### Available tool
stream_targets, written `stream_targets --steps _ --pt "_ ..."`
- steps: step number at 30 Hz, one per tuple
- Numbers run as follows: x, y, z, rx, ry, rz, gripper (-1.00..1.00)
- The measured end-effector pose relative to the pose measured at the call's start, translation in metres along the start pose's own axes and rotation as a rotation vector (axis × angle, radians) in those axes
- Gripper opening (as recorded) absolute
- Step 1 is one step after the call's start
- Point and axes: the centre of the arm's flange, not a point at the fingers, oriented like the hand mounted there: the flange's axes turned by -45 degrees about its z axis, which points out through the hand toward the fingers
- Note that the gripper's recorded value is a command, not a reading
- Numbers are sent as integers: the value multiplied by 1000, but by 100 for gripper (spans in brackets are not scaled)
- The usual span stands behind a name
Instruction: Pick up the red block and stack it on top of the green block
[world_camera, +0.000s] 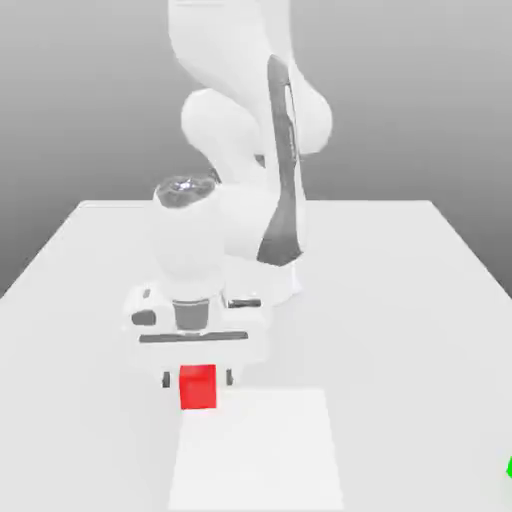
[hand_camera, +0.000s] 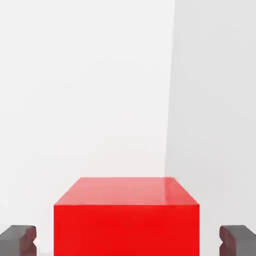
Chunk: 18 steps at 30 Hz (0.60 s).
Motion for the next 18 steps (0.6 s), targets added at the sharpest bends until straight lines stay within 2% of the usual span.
stream_targets --steps 4,12,18 --pt "0 0 2 1 -1 0 -100" --pt "0 -1 -56 2 0 -1 -100" --pt "73 -82 -68 -2 -20 -145 -100"
